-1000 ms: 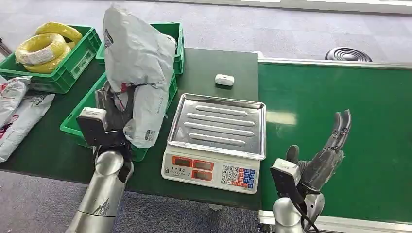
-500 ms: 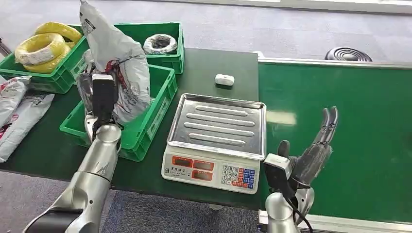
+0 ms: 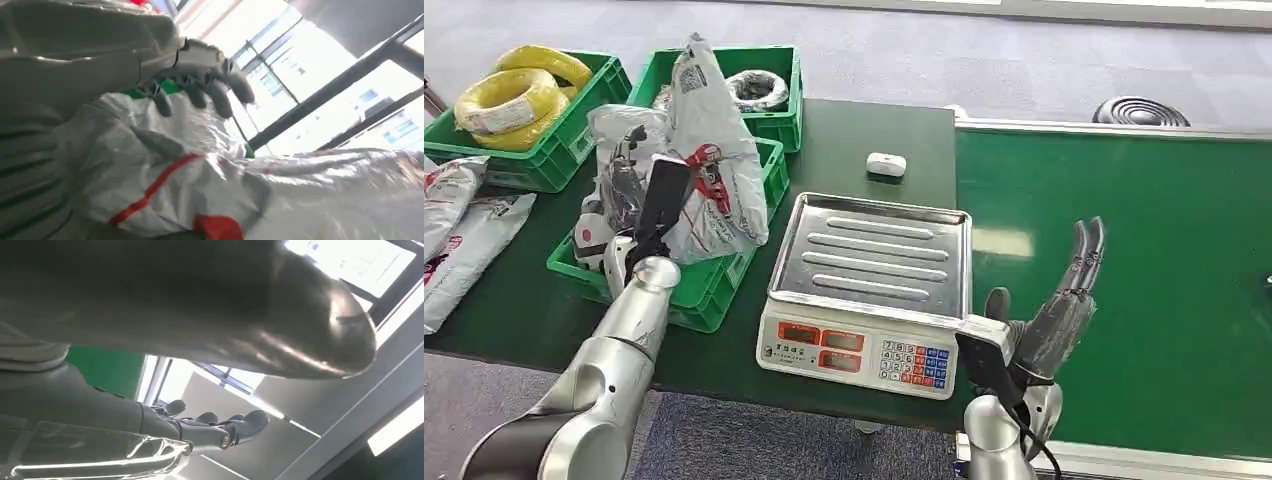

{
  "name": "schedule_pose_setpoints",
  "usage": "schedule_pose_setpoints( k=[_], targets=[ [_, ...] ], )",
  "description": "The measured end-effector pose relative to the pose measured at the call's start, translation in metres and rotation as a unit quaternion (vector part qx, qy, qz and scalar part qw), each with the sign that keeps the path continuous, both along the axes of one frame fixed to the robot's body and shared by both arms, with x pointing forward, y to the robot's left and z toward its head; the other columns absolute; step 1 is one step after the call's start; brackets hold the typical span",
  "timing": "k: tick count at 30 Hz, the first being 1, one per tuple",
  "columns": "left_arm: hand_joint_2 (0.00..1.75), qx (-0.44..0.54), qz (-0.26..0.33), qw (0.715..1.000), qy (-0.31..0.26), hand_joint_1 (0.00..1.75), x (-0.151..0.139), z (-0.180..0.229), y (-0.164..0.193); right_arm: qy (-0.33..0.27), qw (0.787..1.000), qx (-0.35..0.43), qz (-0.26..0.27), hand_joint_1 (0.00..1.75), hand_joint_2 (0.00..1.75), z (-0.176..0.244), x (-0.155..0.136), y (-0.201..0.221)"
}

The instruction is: Moved the parcel from conveyor to table for the left to box.

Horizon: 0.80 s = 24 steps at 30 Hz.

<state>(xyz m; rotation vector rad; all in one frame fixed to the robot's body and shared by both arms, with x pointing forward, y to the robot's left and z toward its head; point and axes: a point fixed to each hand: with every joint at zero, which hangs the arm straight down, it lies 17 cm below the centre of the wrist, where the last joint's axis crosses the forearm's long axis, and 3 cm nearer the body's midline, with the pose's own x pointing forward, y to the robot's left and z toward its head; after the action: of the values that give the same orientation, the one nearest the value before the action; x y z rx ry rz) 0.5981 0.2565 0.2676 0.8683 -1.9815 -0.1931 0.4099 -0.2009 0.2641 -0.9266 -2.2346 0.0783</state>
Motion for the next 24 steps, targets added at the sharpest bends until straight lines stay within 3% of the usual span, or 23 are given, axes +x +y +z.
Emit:
schedule_pose_setpoints(
  k=[13, 19, 24],
  targets=[
    [0.00, -0.032, -0.012, 0.999, 0.022, 0.00, -0.001, -0.023, -0.004, 0.004, 1.000, -0.001, 0.001, 0.00, 0.00, -0.003, 0.001, 0.001],
    [0.00, -0.071, -0.030, 0.997, -0.010, 0.00, -0.002, -0.008, -0.005, 0.003, 1.000, -0.004, 0.000, 0.00, 0.00, -0.002, 0.002, 0.001],
    [0.00, -0.160, -0.060, 0.983, -0.070, 0.00, -0.009, 0.028, -0.002, 0.003, 1.000, -0.020, -0.004, 0.00, 0.00, -0.002, 0.002, 0.001]
  ],
)
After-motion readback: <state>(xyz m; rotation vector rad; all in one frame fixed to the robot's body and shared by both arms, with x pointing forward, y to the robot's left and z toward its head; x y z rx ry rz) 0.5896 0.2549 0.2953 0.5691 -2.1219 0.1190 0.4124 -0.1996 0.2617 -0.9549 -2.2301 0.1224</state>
